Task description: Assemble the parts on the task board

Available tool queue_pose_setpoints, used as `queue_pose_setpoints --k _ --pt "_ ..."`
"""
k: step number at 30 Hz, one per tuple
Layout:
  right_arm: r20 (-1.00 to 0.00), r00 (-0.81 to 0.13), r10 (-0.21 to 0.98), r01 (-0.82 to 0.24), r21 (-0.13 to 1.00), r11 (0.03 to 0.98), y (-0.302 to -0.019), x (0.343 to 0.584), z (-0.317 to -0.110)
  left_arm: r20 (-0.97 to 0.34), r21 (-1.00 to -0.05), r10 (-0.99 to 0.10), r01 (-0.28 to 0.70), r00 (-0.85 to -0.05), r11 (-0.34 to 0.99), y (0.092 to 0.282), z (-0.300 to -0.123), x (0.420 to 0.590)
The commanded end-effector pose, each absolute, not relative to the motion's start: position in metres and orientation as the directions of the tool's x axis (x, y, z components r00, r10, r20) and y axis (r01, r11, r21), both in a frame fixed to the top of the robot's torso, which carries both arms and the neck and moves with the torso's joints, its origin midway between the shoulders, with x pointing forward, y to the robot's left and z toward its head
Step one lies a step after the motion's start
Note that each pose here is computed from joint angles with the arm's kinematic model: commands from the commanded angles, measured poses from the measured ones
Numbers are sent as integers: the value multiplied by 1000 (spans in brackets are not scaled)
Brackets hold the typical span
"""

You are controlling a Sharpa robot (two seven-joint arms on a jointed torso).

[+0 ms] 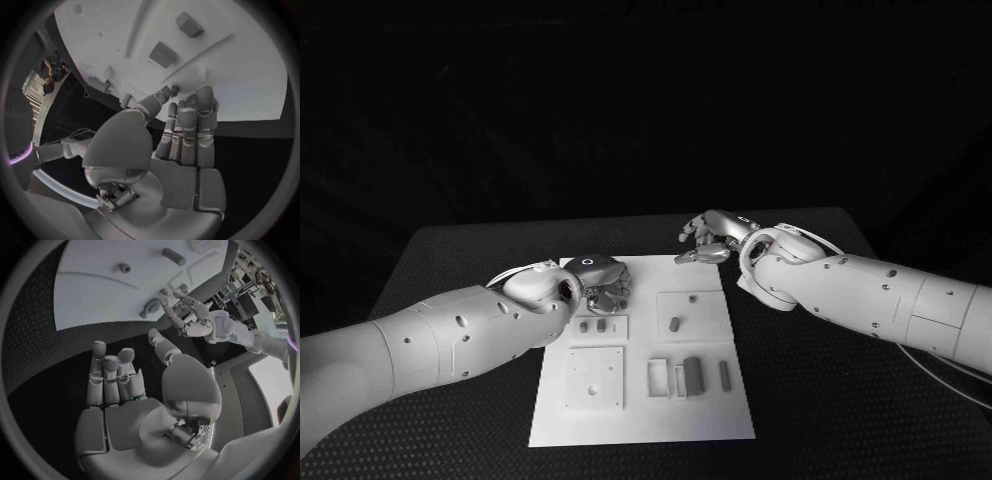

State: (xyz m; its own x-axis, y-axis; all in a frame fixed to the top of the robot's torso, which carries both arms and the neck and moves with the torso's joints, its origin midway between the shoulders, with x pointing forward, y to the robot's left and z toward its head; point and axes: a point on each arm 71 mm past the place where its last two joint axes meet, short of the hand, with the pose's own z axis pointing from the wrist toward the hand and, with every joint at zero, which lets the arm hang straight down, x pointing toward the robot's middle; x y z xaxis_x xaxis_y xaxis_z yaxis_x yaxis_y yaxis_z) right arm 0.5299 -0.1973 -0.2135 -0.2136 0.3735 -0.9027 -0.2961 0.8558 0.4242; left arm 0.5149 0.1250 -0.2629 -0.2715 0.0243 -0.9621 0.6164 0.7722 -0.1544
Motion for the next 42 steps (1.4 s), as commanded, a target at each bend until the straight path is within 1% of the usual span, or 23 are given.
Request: queue_pose_setpoints --k 1,10,17,23,32,40,42 --pt "-903 -216 372 -308 424 852 -195 529 -213 -957 -146 53 629 -287 763 123 -268 513" --pt "-902 -218 372 -310 425 851 -194 529 -213 -958 -154 44 638 -283 755 117 -275 512" --pt "-902 -218 372 -311 425 850 -194 529 -213 -960 -151 38 630 -277 761 120 -275 514" --pt "-902 -219 372 -312 426 850 -193 529 -213 -957 -148 47 623 -285 768 123 -276 515" --pt "-902 -220 372 -312 426 849 -193 529 -214 -953 -158 47 625 -299 765 119 -281 512" --pt "-902 -219 372 -312 426 849 -193 529 -213 -950 -170 40 620 -310 766 119 -281 512" --pt "-902 -218 373 -313 426 849 -193 529 -213 -946 -179 38 615 -322 768 119 -282 512"
